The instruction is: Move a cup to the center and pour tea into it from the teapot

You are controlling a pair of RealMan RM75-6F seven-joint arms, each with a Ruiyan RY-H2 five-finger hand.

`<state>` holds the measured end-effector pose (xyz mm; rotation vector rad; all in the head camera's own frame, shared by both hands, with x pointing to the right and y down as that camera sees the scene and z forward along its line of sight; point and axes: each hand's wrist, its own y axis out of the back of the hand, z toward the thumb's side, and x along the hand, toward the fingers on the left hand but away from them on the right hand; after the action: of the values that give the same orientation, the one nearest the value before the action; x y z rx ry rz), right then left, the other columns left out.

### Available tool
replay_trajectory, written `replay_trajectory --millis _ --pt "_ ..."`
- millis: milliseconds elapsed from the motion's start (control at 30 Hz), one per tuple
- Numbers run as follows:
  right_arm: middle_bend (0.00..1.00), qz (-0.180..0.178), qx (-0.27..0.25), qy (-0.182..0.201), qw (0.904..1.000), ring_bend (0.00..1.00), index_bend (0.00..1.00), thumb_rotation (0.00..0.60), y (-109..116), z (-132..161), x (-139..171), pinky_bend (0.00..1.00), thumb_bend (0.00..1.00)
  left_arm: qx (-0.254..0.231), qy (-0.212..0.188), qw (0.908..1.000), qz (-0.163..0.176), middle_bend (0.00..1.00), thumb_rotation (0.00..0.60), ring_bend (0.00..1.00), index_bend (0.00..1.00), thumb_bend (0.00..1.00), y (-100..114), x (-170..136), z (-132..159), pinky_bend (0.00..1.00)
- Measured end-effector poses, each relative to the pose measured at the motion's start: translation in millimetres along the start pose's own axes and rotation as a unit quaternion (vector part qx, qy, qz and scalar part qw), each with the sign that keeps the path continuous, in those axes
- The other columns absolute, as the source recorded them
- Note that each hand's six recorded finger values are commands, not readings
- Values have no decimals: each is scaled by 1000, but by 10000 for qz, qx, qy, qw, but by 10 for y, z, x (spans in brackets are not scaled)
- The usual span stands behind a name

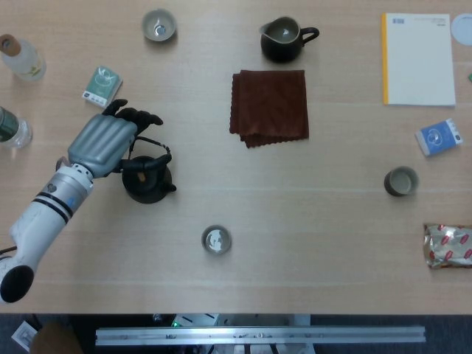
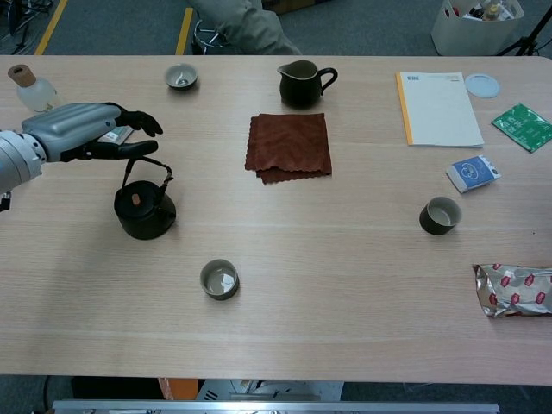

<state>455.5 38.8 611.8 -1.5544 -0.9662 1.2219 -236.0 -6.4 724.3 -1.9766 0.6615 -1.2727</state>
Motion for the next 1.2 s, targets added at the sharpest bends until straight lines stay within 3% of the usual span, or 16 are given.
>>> replay_trajectory --millis 567,867,1200 --pt "402 69 -82 -122 9999 273 339 600 -67 -85 -7 303 100 152 211 9989 -386 322 0 188 299 114 -331 286 -14 71" --pt "402 62 -117 -141 9998 273 339 600 -76 -107 -10 303 101 155 130 9997 -156 487 0 325 433 114 -303 281 25 71" --pt "402 28 -164 -132 9998 273 339 600 -74 -111 5 303 101 161 50 9996 229 523 4 356 486 114 -185 122 40 72"
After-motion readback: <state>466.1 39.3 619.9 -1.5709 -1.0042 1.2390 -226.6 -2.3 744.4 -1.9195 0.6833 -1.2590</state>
